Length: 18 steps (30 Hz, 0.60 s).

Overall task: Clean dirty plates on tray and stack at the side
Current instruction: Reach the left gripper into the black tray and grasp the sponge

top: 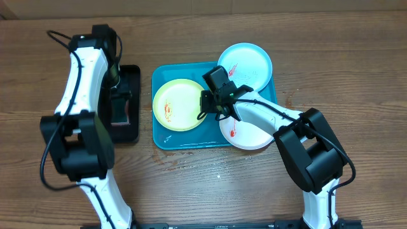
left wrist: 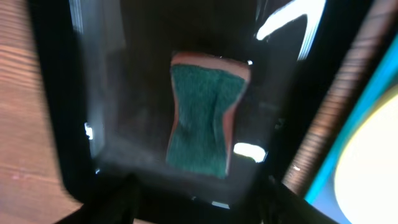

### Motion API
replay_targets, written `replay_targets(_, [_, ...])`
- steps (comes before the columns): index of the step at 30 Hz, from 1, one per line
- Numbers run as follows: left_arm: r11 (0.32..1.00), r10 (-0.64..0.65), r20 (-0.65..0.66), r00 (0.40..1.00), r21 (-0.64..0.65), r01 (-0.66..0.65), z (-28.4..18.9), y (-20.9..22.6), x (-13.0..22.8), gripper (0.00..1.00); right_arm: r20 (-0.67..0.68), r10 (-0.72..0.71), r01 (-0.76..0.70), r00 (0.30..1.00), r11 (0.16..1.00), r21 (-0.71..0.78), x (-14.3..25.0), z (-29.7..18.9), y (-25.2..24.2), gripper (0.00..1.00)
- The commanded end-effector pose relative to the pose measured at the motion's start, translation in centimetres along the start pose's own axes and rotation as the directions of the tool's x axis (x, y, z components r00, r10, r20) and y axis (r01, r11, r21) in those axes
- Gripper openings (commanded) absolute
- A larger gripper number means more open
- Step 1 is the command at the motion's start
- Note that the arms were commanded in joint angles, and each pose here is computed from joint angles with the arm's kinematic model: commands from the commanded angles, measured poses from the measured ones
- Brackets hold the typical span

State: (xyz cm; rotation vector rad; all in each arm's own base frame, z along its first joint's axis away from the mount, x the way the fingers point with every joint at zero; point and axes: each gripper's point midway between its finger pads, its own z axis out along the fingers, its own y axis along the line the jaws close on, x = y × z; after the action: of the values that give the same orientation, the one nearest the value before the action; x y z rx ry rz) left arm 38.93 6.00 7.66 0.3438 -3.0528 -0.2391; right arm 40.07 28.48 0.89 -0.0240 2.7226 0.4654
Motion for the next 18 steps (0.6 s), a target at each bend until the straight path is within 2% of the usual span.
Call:
replay_targets(1, [0.999,0.043,-0.084,0.996,0.010,-0.042,2.9,0.3,0.5,0.56,-0.023,0.002,-0.001,1.000,1.000,0.017,0.6,0.4,-0.3,0.04])
replay_targets(7, [1.000,0.022,-0.131,0.991,0.021,-0.020,4.7,1.0,0.7,0.47,-0.018,0.002,-0.001,1.000,0.999,0.032,0.6,0.4,-0.5,0.04])
replay_targets(13, [0.995,0.045,-0.126,0.991,0.097,-0.033,4.9,0.0,0.5,0.39,-0.016,0.002,-0.001,1.000,0.999,0.035,0.5,0.4,-0.6,0.04])
replay_targets(18, [0.993,0.069,-0.132,0.989,0.103,-0.055,5.7,-1.0,0.9,0.31,-0.016,0.002,-0.001,1.000,0.999,0.035,0.5,0.4,-0.6,0.04])
